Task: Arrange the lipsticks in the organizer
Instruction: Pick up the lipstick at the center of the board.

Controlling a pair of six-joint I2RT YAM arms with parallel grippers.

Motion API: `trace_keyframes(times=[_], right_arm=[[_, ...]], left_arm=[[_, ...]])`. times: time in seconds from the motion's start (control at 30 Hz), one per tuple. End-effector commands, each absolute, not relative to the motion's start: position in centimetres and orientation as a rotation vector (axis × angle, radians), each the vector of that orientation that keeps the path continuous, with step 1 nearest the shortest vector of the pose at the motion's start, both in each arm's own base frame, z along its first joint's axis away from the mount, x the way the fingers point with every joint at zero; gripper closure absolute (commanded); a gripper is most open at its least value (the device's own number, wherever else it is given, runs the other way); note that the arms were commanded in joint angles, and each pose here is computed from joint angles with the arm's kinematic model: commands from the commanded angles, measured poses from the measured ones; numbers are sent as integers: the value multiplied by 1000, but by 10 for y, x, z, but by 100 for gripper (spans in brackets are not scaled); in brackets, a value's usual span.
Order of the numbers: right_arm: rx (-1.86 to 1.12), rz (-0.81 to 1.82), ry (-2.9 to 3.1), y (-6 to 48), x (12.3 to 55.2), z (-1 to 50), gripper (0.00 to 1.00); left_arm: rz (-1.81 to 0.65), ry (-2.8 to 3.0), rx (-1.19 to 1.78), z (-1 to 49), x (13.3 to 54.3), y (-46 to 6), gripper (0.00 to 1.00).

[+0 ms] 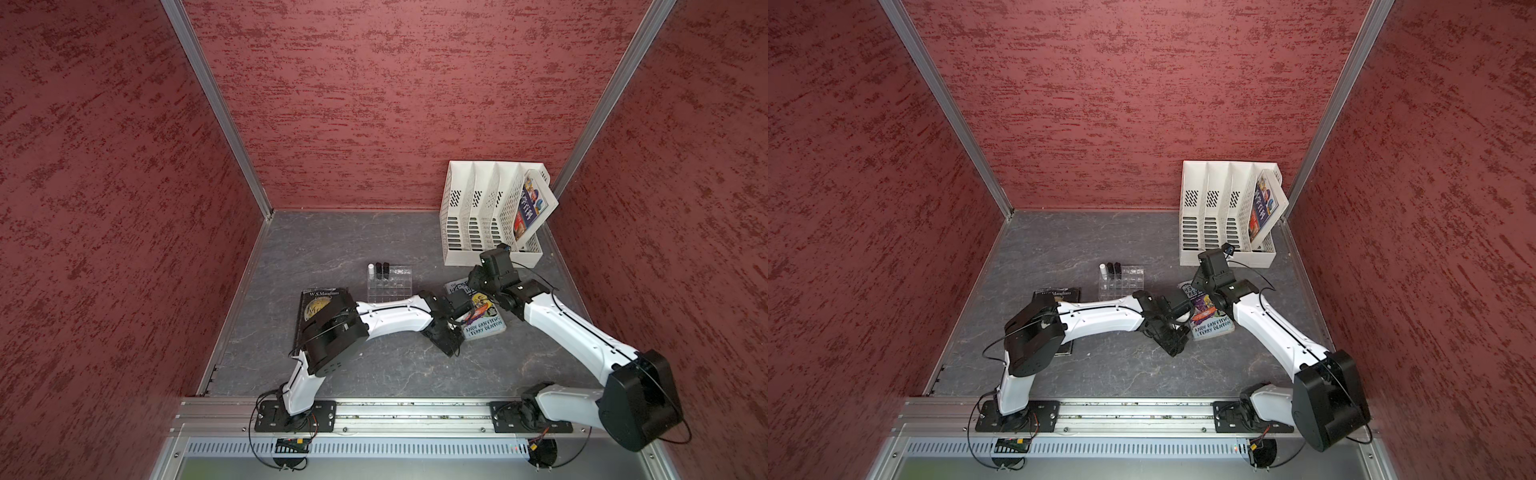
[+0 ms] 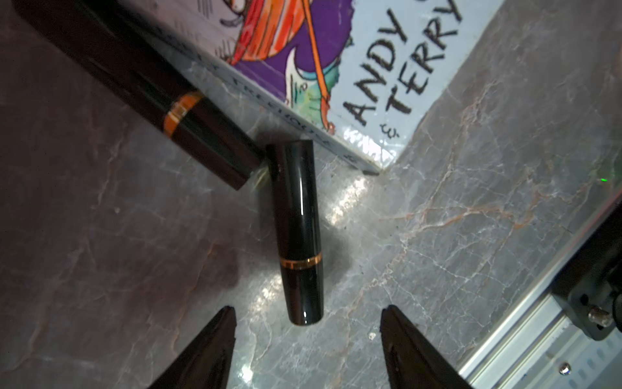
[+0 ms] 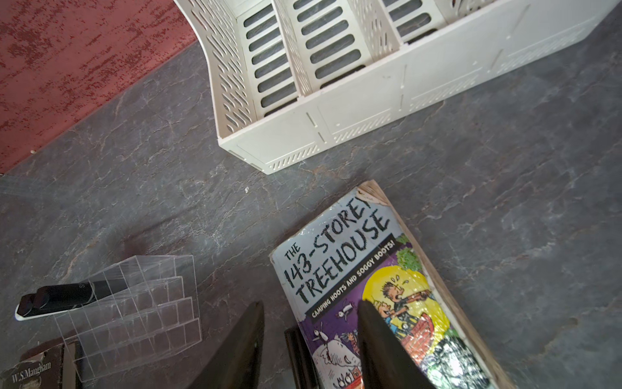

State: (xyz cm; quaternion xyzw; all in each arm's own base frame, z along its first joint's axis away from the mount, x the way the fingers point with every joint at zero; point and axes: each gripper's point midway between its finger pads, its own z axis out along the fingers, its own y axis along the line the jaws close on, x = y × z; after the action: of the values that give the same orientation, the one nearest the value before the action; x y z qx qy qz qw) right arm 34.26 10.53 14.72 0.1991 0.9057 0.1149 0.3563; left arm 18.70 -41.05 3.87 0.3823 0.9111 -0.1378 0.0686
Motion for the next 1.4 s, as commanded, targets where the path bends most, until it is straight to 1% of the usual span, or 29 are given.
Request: trace_keyframes(times=[0.0,0.1,0.27,0.37,0.47,0.57,0.63,0.73,0.83,0.93,1.0,1.07,1.13,1.2,1.3,1.37], right_arm=[[516,301,2319,102,341,151,52],[521,314,2319,103,340,150,52],[519,311,2319,102,340,151,52],[518,316,2315,103,340,152,53],[520,319,2312,103,340,153,52],[518,317,2310,102,340,156,53],[521,312,2310,101,339,157,53],[516,314,2317,102,338,159,53],[490,345,2367,107,329,157,53],[393,473,2412,126,318,168,52],[291,654,2438,152,311,179,51],[168,906,2464,187,300,191,46],[81,1147,2485,217,288,200,41],[-3,1292,2480,235,279,213,37],[-85,1360,2460,245,274,231,37],[-128,1391,2462,252,272,239,39]], left_arm=[[-309,2790,1173,29,185,-406,31],[-239,2803,1198,21,186,-408,34],[-191,2817,1207,12,186,-409,43],[-168,2828,1208,8,187,-409,51],[-144,2832,1217,6,186,-409,62],[-134,2825,1217,8,187,-408,72],[-123,2807,1221,11,187,-407,76],[-142,2768,1244,25,182,-404,79],[-229,2719,1210,51,179,-397,80],[-370,2690,1078,80,196,-372,80],[-555,2637,929,105,218,-353,80],[-778,2531,801,130,241,-339,82],[-1031,2338,737,163,257,-331,83],[-1191,2186,713,180,265,-319,84],[-1241,2093,728,192,269,-310,87],[-1245,2053,765,199,267,-311,87]])
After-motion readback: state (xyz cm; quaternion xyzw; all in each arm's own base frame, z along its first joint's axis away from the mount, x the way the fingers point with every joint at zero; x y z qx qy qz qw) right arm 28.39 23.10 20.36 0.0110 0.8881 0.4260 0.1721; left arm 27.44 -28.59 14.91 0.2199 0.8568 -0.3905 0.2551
